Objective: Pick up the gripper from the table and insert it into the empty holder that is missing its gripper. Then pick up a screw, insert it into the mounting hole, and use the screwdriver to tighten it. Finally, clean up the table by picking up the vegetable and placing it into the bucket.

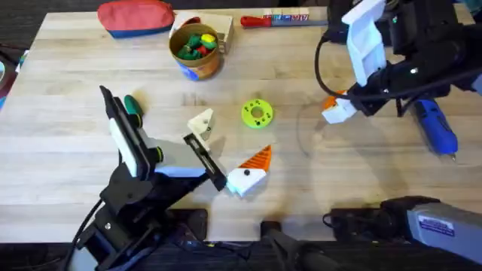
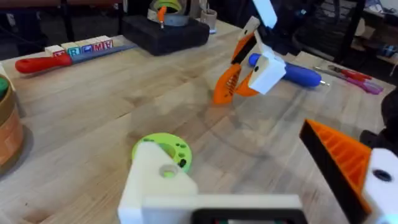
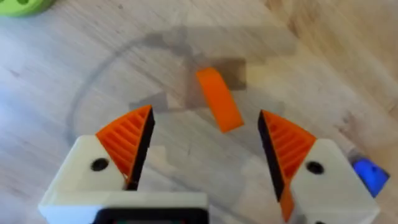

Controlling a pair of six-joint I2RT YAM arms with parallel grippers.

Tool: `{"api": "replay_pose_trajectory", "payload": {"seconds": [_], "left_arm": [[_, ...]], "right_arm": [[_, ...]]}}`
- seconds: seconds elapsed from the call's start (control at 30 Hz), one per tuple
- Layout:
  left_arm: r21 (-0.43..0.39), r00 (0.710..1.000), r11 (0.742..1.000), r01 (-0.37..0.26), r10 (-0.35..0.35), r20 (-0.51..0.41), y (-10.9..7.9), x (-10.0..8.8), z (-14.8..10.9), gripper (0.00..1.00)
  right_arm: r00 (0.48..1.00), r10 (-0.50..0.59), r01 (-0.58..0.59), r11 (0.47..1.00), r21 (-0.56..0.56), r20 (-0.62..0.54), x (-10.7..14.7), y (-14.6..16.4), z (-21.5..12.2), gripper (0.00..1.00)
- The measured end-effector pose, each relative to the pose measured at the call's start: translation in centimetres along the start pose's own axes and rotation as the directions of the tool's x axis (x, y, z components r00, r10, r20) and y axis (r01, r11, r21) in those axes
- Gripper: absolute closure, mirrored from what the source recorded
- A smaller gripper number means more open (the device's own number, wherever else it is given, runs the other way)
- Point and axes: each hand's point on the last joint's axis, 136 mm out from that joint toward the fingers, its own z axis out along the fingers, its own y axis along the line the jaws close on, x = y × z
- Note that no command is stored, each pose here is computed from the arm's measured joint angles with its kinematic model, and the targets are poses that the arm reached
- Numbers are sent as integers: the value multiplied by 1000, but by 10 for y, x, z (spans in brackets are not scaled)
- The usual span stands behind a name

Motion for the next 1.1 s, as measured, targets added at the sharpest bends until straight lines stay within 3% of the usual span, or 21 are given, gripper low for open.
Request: {"api": "replay_pose_trajectory", "payload": {"seconds": [0.17,0.47,0.53,0.67,0.7,0.9,0.93,1.0,1.1], "left_arm": [[6,1000,1000,3,-3,-1,-1,0,0,13],[9,1000,1000,4,-4,-1,-2,0,0,13],[9,1000,1000,4,-4,-1,-2,0,0,14],[9,1000,1000,4,-4,-1,-2,0,0,13],[9,1000,1000,6,-6,-1,-2,0,0,14],[9,1000,1000,6,-6,-1,-2,0,0,14],[9,1000,1000,6,-6,-1,-2,0,0,13],[9,1000,1000,6,-6,-1,-2,0,0,13],[9,1000,1000,6,-6,-1,-2,0,0,13]], "right_arm": [[998,-47,46,998,41,36,-12,-11,5,205],[996,-78,80,996,43,-38,-2,-14,20,491],[996,-81,83,995,47,-39,-2,-14,20,594],[995,-87,89,995,52,-39,-2,-15,19,931],[996,-85,87,995,55,-38,-2,-16,18,976],[997,-82,83,993,78,-9,-3,-15,-2,997],[998,-36,28,992,123,61,-9,-19,-29,997],[990,34,-55,987,153,135,-14,-24,-51,998],[951,164,-200,973,119,261,-16,-24,-82,998]]}}
